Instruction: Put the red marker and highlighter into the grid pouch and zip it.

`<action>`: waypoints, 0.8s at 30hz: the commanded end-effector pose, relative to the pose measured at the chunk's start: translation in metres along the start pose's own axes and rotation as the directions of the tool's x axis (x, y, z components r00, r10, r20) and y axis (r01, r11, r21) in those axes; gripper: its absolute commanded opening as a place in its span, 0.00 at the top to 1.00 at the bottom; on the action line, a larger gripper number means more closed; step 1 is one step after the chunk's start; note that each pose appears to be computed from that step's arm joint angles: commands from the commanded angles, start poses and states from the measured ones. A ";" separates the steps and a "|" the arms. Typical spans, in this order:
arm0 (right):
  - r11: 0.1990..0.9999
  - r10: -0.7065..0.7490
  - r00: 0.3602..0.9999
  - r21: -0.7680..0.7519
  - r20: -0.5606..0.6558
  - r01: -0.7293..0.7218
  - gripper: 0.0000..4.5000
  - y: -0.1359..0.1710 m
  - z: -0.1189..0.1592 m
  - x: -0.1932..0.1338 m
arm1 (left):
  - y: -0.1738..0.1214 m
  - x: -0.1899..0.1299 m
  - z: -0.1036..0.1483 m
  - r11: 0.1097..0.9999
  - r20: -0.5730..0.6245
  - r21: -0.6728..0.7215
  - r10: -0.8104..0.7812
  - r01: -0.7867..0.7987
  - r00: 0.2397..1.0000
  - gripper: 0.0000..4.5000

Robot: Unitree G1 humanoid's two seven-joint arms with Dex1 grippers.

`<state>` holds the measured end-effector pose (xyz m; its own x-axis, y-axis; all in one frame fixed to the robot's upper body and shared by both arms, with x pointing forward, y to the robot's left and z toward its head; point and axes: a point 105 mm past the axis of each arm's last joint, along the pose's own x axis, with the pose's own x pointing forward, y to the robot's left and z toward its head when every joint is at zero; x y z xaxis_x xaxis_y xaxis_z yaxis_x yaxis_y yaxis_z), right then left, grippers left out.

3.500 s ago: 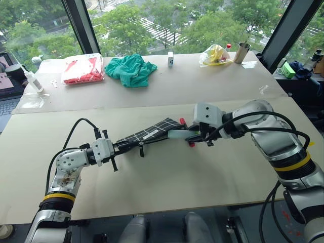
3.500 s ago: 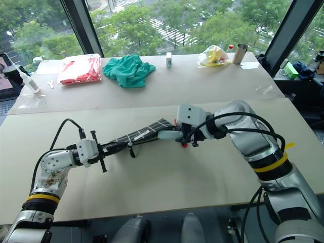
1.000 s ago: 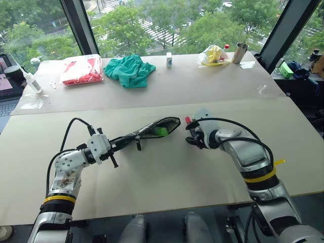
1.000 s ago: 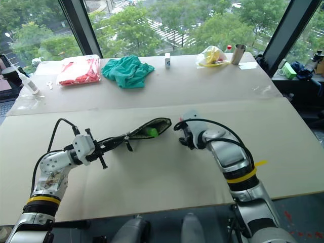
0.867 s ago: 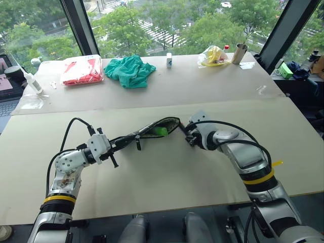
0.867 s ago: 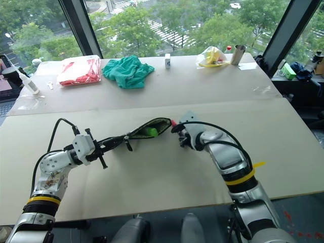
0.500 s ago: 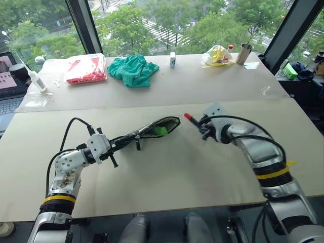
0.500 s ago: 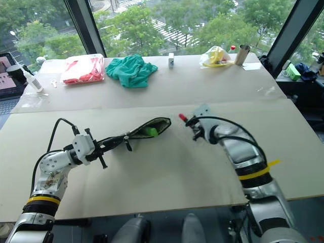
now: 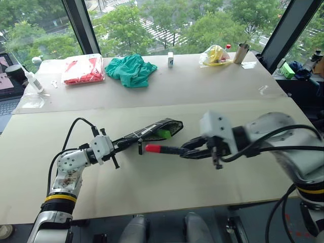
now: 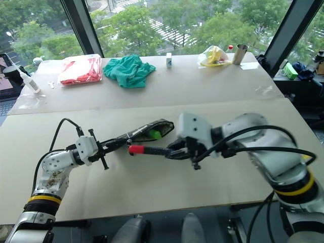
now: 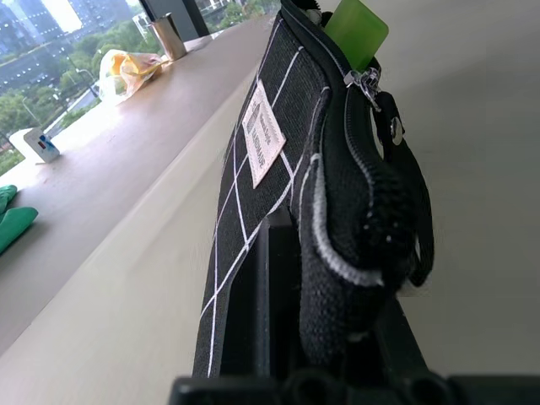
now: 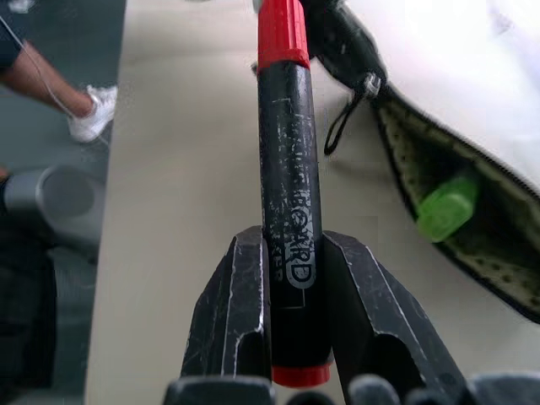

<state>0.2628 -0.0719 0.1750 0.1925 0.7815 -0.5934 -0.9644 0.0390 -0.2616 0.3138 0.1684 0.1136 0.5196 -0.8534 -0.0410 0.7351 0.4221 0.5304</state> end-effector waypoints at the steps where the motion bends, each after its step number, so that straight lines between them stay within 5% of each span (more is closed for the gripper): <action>1: 0.991 -0.131 0.986 -0.053 -0.106 0.126 0.89 -0.028 -0.008 0.007 | 0.002 0.001 0.005 0.999 0.016 0.032 -0.006 0.005 1.000 1.00; 13: 0.981 -0.191 0.968 -0.072 -0.165 0.181 0.89 -0.057 -0.016 0.008 | -0.002 0.000 0.005 0.999 0.016 0.042 -0.020 0.019 1.000 1.00; 24: 0.955 -0.197 0.966 -0.256 -0.166 0.151 0.89 -0.063 0.021 0.037 | -0.010 0.002 0.000 0.995 -0.008 0.055 -0.082 0.082 0.997 1.00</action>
<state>0.3323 -0.0493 0.1728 0.4102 0.6153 -0.6731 -0.8720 0.0483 -0.4872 0.3104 0.1677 0.1076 0.4948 -0.8662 -0.0695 0.7490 0.3845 0.5396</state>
